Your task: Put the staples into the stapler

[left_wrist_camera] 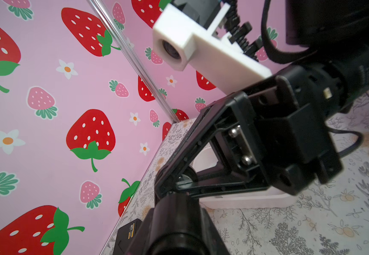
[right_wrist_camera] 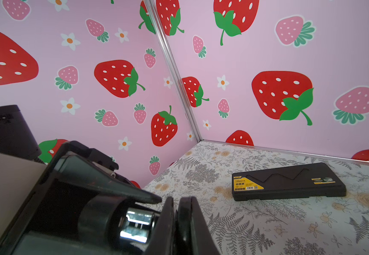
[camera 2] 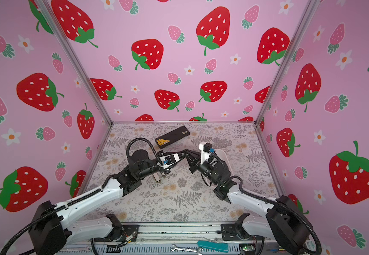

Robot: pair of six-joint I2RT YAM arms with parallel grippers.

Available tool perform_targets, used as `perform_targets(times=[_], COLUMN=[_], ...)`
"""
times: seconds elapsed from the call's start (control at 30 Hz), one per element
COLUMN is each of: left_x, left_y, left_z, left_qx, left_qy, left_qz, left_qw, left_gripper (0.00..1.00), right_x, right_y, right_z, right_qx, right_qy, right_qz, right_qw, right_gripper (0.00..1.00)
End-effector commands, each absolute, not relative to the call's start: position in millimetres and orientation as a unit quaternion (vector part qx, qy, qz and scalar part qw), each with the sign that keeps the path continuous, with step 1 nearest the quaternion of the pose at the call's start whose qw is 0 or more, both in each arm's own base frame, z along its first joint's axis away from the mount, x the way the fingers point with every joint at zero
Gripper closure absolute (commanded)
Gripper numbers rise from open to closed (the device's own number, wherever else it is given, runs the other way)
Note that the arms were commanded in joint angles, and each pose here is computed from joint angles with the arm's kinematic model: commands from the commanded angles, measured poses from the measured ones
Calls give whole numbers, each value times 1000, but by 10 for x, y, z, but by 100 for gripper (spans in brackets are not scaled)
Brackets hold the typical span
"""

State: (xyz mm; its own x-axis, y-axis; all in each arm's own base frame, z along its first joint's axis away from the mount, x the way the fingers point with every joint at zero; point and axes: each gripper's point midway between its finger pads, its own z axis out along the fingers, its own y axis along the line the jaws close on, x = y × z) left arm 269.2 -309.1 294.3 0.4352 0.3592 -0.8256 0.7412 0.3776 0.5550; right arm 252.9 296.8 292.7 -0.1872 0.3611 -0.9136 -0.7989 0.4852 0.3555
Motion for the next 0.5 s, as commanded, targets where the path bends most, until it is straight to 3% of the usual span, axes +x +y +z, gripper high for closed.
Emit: perform_targets(times=[0.0, 0.47], left_x=[2594, 2543], left_y=[-2923, -2876], left_z=[3972, 4046], left_qx=[477, 469], left_qy=[428, 424], left_qz=[-143, -148], left_qw=[754, 760], left_gripper=[100, 100], right_x=[2921, 3189], right_y=[2554, 2254], right_z=[2724, 2517], right_qx=[-117, -75], right_qy=[642, 667], right_qz=[386, 364], right_qw=[652, 645], right_gripper=[100, 100])
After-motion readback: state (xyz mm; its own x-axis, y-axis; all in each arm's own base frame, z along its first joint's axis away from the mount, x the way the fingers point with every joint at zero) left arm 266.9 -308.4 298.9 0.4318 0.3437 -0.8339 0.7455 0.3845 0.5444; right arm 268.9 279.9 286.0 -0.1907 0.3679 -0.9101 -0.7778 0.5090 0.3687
